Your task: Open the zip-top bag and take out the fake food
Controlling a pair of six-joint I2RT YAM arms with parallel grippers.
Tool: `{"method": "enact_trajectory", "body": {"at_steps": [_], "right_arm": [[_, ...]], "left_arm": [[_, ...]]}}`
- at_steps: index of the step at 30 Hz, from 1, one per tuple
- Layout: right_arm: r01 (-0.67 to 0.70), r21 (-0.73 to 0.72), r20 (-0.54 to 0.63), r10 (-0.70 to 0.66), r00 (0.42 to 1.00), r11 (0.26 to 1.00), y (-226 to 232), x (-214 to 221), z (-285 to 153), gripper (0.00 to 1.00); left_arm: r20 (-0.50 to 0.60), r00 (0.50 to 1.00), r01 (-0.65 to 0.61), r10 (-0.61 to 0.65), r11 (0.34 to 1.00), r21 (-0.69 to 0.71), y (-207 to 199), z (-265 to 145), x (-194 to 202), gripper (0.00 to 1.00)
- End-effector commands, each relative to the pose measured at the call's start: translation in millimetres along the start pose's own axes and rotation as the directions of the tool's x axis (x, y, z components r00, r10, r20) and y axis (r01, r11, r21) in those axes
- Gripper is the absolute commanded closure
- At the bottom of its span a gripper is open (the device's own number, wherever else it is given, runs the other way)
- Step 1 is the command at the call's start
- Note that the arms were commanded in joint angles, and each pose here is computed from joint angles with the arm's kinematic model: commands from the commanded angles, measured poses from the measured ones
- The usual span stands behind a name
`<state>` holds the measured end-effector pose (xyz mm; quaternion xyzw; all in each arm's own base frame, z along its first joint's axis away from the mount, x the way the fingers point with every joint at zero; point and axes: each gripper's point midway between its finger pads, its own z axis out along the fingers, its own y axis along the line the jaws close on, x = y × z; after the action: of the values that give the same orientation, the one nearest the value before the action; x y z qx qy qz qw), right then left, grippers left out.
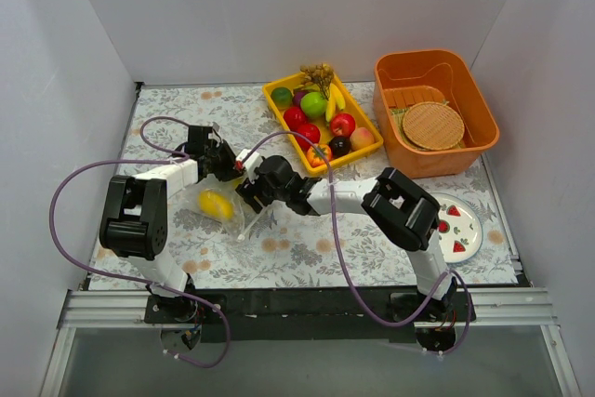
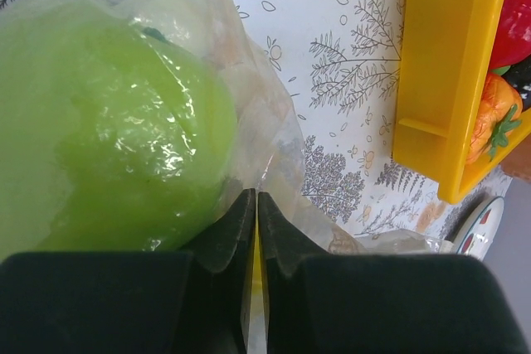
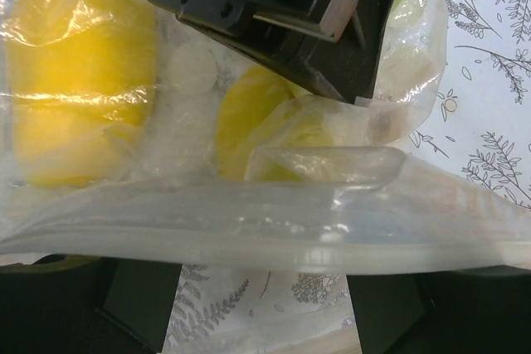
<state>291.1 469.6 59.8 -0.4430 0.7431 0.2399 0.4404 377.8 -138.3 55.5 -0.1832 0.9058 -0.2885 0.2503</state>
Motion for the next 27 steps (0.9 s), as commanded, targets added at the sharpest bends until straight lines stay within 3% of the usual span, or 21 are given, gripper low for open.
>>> {"method": "enact_trajectory", "body": {"at_steps": [1, 3, 6, 9, 10, 19, 27], "right_arm": [[0.031, 0.031, 0.028, -0.032, 0.999, 0.999, -4.3, -12.8, 12.7, 0.24], [0.036, 0.032, 0.021, -0.037, 0.999, 0.999, -4.1, -11.6, 14.1, 0.25], [0.036, 0.044, 0.031, -0.038, 0.999, 0.998, -5.5, -15.8, 10.0, 0.35], [0.037, 0.057, 0.044, -0.039, 0.998, 0.998, -5.2, -23.3, 2.9, 0.5], [0.038, 0.062, 0.045, -0.041, 0.998, 0.997, -4.9, -24.8, 0.4, 0.61], [-0.026, 0.052, 0.069, 0.022, 0.997, 0.998, 0.4, -52.4, -48.7, 0.68], [-0.129, -0.045, -0.055, 0.127, 0.99, 0.991, 22.4, -42.7, -74.8, 0.7]], "left_arm": [[-0.046, 0.999, 0.0, -0.001, 1.0, -0.021, 10.6, 2.2, 16.1, 0.96], [-0.036, 0.999, -0.001, 0.0, 1.0, -0.029, 11.3, -0.1, 15.2, 0.96], [-0.024, 1.0, 0.002, -0.003, 0.998, -0.056, 16.1, -1.1, 13.3, 0.96], [-0.007, 1.0, 0.013, -0.014, 0.997, -0.078, 20.6, -4.3, 12.3, 0.96], [0.008, 1.0, 0.015, -0.015, 0.996, -0.088, 22.8, -6.9, 10.0, 0.96], [0.122, 0.991, 0.074, -0.055, 0.985, -0.156, 41.5, -22.9, -9.4, 0.99], [0.152, 0.986, 0.09, -0.068, 0.986, -0.143, 39.8, -28.0, -18.2, 0.99]]}}
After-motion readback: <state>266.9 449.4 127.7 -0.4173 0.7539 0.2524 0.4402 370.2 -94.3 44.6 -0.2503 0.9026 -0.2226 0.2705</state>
